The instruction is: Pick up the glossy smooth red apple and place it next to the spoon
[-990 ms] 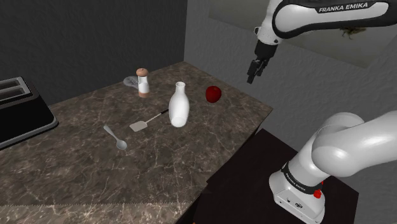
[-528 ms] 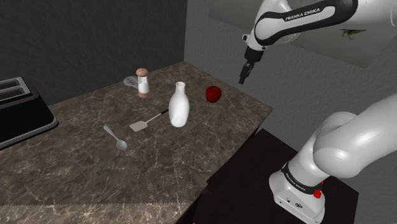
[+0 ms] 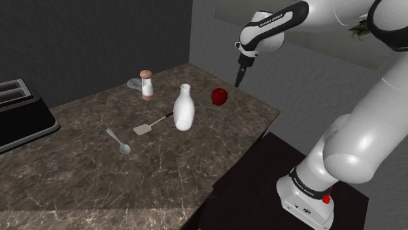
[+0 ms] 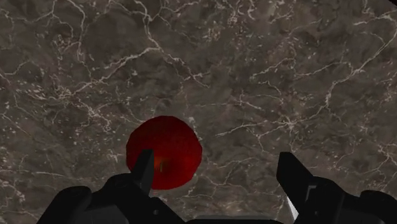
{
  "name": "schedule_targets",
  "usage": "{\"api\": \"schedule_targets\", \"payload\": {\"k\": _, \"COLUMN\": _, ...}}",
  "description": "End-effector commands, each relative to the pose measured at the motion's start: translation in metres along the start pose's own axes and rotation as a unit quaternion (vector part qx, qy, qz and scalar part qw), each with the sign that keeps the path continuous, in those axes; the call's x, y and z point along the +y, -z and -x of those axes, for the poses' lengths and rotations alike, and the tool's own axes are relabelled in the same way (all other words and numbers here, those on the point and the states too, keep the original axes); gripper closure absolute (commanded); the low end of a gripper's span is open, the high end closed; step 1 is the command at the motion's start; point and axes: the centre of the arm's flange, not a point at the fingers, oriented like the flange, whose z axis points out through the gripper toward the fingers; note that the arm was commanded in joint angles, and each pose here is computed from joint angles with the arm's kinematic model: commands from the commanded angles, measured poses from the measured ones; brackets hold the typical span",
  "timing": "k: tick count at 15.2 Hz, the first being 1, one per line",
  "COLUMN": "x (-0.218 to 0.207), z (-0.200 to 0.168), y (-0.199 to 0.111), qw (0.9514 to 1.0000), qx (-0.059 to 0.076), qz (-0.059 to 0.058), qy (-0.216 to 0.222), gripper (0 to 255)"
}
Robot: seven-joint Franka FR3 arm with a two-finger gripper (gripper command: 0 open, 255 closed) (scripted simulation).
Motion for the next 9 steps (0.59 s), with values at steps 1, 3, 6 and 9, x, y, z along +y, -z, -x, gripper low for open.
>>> {"api": "schedule_targets", "payload": {"k": 1, "x": 0.019, "z": -0.013, "y": -0.014, "qw": 0.9996, "qx": 0.006, "qz": -0.004, "qy": 0.028, "gripper": 0}}
{"api": "schedule_targets", "payload": {"k": 3, "x": 0.034, "z": -0.028, "y": -0.029, "qw": 0.9984, "qx": 0.012, "qz": -0.008, "qy": 0.054, "gripper": 0}}
{"api": "schedule_targets", "payload": {"k": 6, "x": 0.056, "z": -0.051, "y": -0.052, "qw": 0.9954, "qx": 0.02, "qz": -0.014, "qy": 0.092, "gripper": 0}}
{"api": "schedule_targets", "payload": {"k": 9, "x": 0.064, "z": -0.062, "y": -0.066, "qw": 0.9936, "qx": 0.024, "qz": -0.017, "qy": 0.109, "gripper": 0}}
